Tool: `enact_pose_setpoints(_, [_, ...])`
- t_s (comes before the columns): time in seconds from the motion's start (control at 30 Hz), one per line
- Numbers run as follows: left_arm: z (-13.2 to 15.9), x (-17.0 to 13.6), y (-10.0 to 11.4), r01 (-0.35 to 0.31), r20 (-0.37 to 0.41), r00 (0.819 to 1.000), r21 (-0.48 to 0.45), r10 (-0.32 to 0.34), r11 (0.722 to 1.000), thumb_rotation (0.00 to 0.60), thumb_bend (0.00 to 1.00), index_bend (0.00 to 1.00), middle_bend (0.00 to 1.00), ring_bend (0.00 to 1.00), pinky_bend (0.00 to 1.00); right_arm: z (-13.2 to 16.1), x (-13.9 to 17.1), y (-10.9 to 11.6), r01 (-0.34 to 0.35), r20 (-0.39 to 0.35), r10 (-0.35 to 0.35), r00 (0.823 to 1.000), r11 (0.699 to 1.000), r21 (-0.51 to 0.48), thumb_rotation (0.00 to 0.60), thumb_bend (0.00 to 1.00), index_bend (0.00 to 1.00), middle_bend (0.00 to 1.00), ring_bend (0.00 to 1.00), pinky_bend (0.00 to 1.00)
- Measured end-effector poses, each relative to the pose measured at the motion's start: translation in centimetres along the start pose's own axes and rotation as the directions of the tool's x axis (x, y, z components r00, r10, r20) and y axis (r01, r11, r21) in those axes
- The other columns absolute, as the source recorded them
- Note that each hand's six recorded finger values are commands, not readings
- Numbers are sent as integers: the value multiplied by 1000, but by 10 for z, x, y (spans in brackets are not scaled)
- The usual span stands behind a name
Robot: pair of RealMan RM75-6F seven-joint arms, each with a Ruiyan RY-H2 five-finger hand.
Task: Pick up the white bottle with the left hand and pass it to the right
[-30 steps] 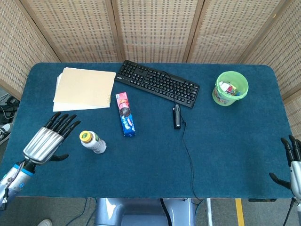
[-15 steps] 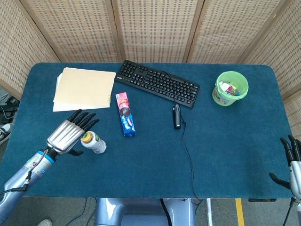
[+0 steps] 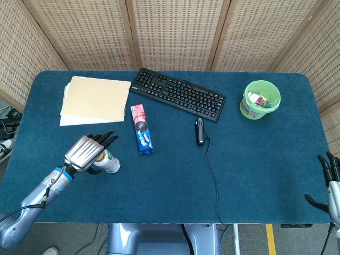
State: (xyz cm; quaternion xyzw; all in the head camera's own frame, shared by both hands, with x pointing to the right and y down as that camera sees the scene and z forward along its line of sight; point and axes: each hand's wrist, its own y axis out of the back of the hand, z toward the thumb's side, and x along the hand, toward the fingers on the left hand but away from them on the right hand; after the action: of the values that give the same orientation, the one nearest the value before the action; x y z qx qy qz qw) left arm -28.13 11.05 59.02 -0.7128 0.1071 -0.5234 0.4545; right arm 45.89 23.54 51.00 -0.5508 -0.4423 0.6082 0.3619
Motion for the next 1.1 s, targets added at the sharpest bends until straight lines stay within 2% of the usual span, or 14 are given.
enact_pose_setpoints(0.13, [0,4,-3,3,-9,1000,-3,-3,1000,600,139,332,307,383,484,0,0,0,2,2,-2,1000,1000,0,600,0,57,0,0,0])
enact_pose_setpoints(0.23, [-1,5,-6,5,-20,1000,-4,-5,1000,600,313,466,401,435,522,-1,0,0,2,3,-2,1000,1000,-1,600,0,57,0,0,0])
enact_pose_setpoints(0.3, [-1,6,-7,7,-25,1000,-10,-8,1000,600,407,518,430,459,538,-1,0,1,4,4,-4,1000,1000,-2,600,0,57,0,0,0])
enact_pose_setpoints(0.43, [-2,6,-9,12,-36,999,-18,-13,1000,600,622,556,445,471,581,-1,-1,1,6,8,-6,1000,1000,-3,600,0,57,0,0,0])
enact_pose_setpoints(0.47, [-2,6,-9,14,-38,999,-20,-14,1000,600,644,558,446,471,591,-2,0,1,5,9,-5,1000,1000,-4,600,0,57,0,0,0])
enact_pose_setpoints(0.63, [-3,5,-6,1,-45,999,-36,-3,999,600,681,578,461,473,602,-2,-1,1,2,9,-2,1000,1000,-7,600,0,57,0,0,0])
enact_pose_setpoints(0.8, [-5,-1,14,-48,-47,998,-61,45,997,600,682,583,467,478,603,-1,-2,-2,-13,8,14,1000,999,-29,600,0,57,0,0,0])
enact_pose_setpoints(0.97, [-3,-7,47,-112,-38,993,-76,110,991,600,682,597,477,488,608,1,-7,-4,-44,-1,44,999,995,-91,600,0,43,0,0,0])
enact_pose_setpoints(1.1, [7,-8,84,-185,-14,983,-100,184,978,600,681,605,482,495,612,9,-19,-6,-91,-37,86,996,977,-193,600,0,35,0,0,0])
